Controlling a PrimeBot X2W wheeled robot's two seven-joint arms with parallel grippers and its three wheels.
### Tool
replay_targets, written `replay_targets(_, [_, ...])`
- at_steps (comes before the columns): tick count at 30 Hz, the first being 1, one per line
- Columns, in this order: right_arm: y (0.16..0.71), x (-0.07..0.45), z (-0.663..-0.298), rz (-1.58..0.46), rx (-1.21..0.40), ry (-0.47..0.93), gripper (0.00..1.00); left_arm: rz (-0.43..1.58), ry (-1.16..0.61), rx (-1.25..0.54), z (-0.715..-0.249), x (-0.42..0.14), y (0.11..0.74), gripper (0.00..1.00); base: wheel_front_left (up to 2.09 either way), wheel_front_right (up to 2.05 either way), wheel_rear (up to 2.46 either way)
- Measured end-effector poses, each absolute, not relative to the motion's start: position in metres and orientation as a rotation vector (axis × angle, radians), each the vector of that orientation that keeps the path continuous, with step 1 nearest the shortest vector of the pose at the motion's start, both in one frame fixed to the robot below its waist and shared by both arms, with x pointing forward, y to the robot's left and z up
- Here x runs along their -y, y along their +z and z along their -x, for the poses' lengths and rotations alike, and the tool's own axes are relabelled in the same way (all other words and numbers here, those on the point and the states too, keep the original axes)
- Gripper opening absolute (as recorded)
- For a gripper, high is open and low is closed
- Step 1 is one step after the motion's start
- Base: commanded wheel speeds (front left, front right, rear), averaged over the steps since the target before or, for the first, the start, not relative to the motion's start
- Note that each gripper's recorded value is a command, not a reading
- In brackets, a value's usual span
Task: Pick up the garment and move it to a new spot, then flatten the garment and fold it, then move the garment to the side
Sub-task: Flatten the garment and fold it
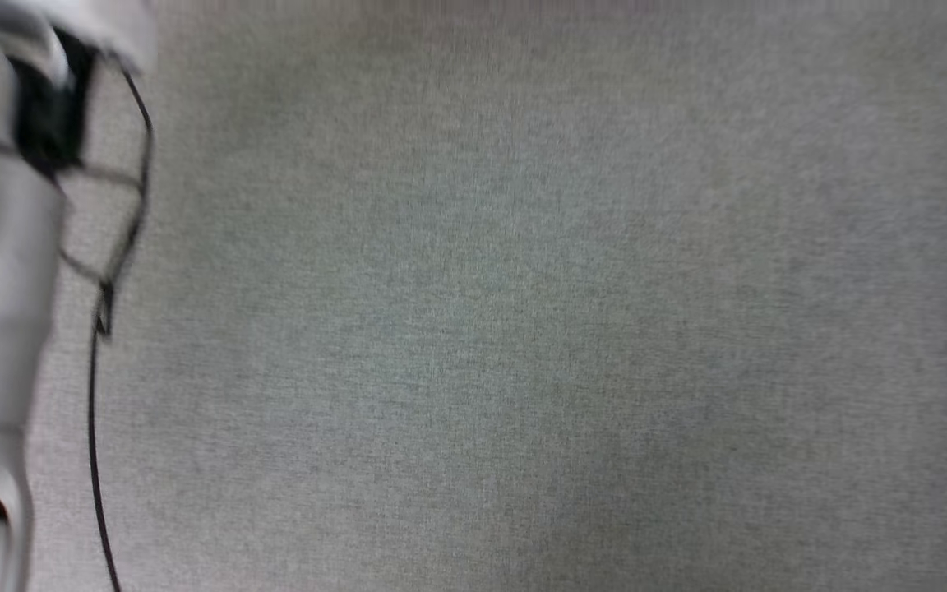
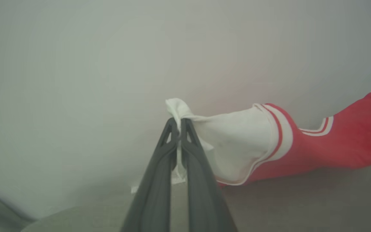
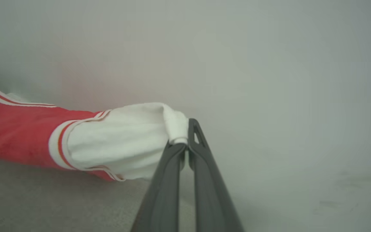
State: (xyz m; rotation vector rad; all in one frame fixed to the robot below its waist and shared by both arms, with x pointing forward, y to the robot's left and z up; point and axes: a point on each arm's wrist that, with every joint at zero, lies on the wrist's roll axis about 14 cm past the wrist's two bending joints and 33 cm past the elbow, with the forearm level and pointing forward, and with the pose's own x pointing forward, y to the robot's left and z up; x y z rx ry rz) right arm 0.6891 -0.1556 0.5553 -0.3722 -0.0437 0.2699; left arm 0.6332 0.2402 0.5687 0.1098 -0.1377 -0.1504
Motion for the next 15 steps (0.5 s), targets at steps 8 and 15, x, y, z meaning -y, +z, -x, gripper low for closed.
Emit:
replay_targets(8, [0.526, 0.157, -0.615, 0.302, -0.049, 0.313, 0.0, -0.064, -0.191, -0.066, -0.548, -0.229, 0.495, 0.0, 0.0, 0.0, 0.0])
replay_targets(15, [0.489, 0.17, -0.532, 0.286, -0.191, 0.357, 0.0, -0.013, -0.18, -0.201, -0.47, -0.231, 0.457, 0.0, 0.0, 0.0, 0.0])
